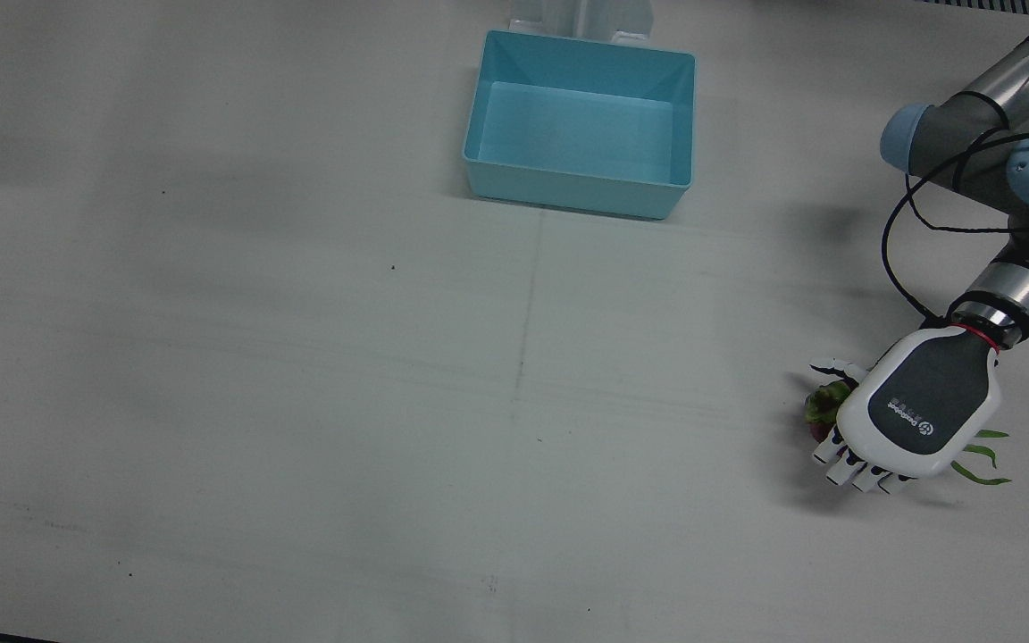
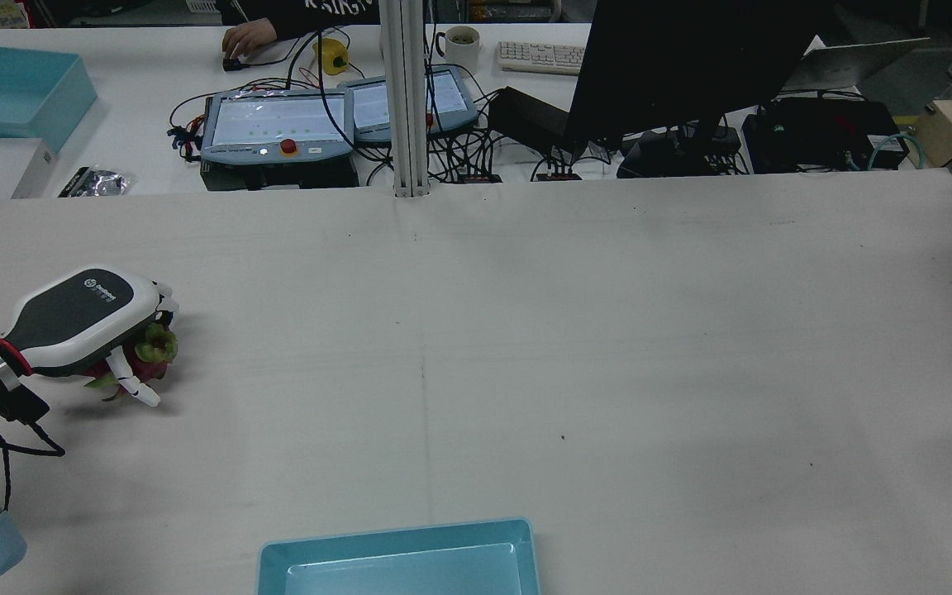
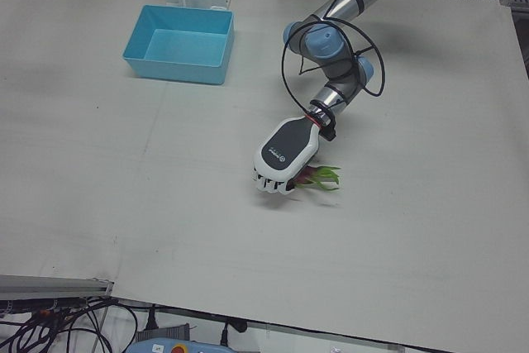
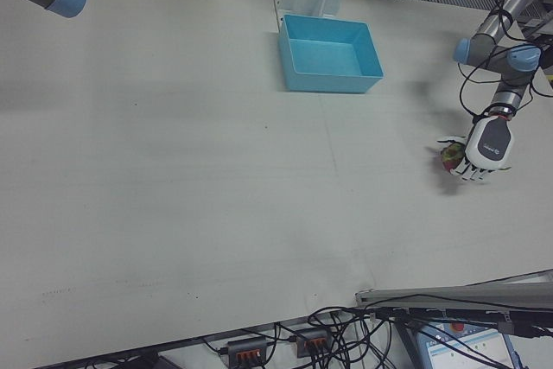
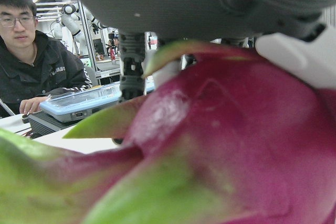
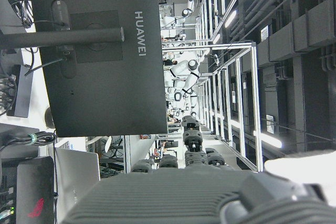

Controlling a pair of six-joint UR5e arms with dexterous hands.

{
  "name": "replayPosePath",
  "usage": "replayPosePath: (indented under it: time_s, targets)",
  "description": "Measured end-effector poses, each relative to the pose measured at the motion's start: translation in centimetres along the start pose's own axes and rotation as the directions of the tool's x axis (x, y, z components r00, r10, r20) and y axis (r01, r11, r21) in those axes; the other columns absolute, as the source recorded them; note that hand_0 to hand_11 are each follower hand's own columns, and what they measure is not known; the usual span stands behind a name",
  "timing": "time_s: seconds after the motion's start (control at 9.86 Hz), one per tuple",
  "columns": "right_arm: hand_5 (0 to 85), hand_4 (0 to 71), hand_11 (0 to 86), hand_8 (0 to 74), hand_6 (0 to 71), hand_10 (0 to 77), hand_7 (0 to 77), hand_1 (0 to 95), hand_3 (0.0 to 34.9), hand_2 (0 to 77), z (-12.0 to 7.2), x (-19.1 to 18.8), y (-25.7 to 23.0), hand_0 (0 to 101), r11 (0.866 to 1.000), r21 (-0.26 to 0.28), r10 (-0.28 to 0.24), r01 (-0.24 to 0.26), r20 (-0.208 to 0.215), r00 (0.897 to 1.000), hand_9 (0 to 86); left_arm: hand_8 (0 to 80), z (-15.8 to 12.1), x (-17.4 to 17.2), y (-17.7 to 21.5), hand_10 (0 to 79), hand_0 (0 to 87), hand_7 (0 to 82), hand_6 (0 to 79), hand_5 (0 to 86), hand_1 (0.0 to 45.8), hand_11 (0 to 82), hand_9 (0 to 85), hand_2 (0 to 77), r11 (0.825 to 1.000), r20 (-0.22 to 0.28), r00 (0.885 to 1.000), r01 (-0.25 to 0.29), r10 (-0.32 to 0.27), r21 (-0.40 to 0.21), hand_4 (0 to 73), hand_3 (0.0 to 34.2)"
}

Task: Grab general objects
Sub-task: 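Tighten the left hand grip and lift the dragon fruit off the table, then carry the held dragon fruit with the left hand toward the blue tray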

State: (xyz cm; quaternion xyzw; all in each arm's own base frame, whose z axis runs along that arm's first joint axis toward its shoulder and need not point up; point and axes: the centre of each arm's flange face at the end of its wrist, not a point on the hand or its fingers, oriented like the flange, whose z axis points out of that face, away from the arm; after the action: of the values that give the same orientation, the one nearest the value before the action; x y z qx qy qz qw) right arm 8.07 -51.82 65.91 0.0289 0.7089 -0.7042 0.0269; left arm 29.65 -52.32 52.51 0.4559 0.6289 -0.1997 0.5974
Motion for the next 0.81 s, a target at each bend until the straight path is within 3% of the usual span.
replayPosePath:
  time_s: [0.1, 0.2, 0.3, 0.41, 0.51, 0.61, 0.71, 0.81]
  targets:
    - [0.0, 0.0, 0.5, 0.0, 0.0, 0.0, 0.0, 6.5, 0.0, 1.6, 0.0, 0.0, 0.0, 0, 1.000, 0.000, 0.000, 0.000, 0.000, 1.000, 1.1, 68.7, 0.6, 1.0, -0.3, 69.8, 41.7, 62.7, 52.4, 39.8, 0.0, 40.9, 76.4, 20.2, 1.000, -0.008, 1.000, 0.014, -0.014, 0.007, 49.1, 0.0]
    - [0.0, 0.0, 0.5, 0.0, 0.0, 0.0, 0.0, 6.5, 0.0, 1.6, 0.0, 0.0, 0.0, 0, 1.000, 0.000, 0.001, -0.001, 0.000, 1.000, 1.1, 68.7, 1.6, 2.4, -0.7, 69.8, 41.7, 62.7, 52.4, 39.8, 0.0, 40.9, 76.4, 20.2, 0.999, -0.016, 0.999, 0.041, -0.041, 0.009, 49.1, 0.0]
    - [0.0, 0.0, 0.5, 0.0, 0.0, 0.0, 0.0, 6.5, 0.0, 1.6, 0.0, 0.0, 0.0, 0, 1.000, 0.000, 0.001, -0.001, 0.000, 1.000, 1.1, 70.4, 3.0, 4.3, -1.1, 69.8, 39.8, 63.3, 55.1, 39.3, 0.0, 49.1, 81.8, 37.6, 0.996, -0.028, 0.995, 0.092, -0.092, 0.007, 52.9, 0.0]
    - [0.0, 0.0, 0.5, 0.0, 0.0, 0.0, 0.0, 6.5, 0.0, 1.6, 0.0, 0.0, 0.0, 0, 1.000, 0.000, 0.001, -0.001, 0.000, 1.000, 1.1, 70.4, 4.5, 6.4, -1.4, 69.8, 39.8, 63.3, 55.1, 39.3, 0.0, 49.1, 81.8, 37.6, 0.987, -0.048, 0.986, 0.159, -0.159, -0.002, 52.9, 0.0]
    - [0.0, 0.0, 0.5, 0.0, 0.0, 0.0, 0.0, 6.5, 0.0, 1.6, 0.0, 0.0, 0.0, 0, 1.000, 0.000, 0.000, 0.000, 0.000, 1.000, 1.1, 70.4, 5.9, 8.5, -1.5, 69.8, 38.0, 63.8, 55.6, 39.3, 0.0, 52.4, 80.2, 43.6, 0.975, -0.069, 0.973, 0.220, -0.221, -0.024, 54.0, 0.0]
    - [0.0, 0.0, 1.1, 0.0, 0.0, 0.0, 0.0, 6.5, 0.0, 1.6, 0.0, 0.0, 0.0, 0, 1.000, 0.000, 0.000, 0.000, 0.000, 1.000, 1.1, 70.4, 7.5, 11.0, -1.1, 69.8, 27.5, 64.4, 56.2, 39.3, 0.0, 55.1, 79.1, 48.5, 0.962, -0.088, 0.959, 0.266, -0.271, -0.062, 54.0, 0.0]
    - [0.0, 0.0, 0.5, 0.0, 0.0, 0.0, 0.0, 6.5, 0.0, 1.6, 0.0, 0.0, 0.0, 0, 1.000, 0.000, 0.000, 0.000, 0.000, 1.000, 1.1, 70.4, 9.0, 13.9, -0.5, 69.8, 25.7, 64.4, 56.2, 39.3, 0.0, 55.1, 79.1, 49.1, 0.944, -0.109, 0.941, 0.307, -0.320, -0.117, 54.0, 0.0]
    - [0.0, 0.0, 0.5, 0.0, 0.0, 0.0, 0.0, 6.0, 0.0, 1.6, 0.0, 0.0, 0.0, 0, 1.000, 0.001, 0.001, -0.001, 0.000, 1.000, 1.1, 70.4, 10.1, 16.2, 0.3, 69.8, 22.8, 64.4, 56.2, 39.3, 0.0, 55.6, 79.1, 49.6, 0.916, -0.127, 0.915, 0.358, -0.382, -0.181, 54.0, 0.0]
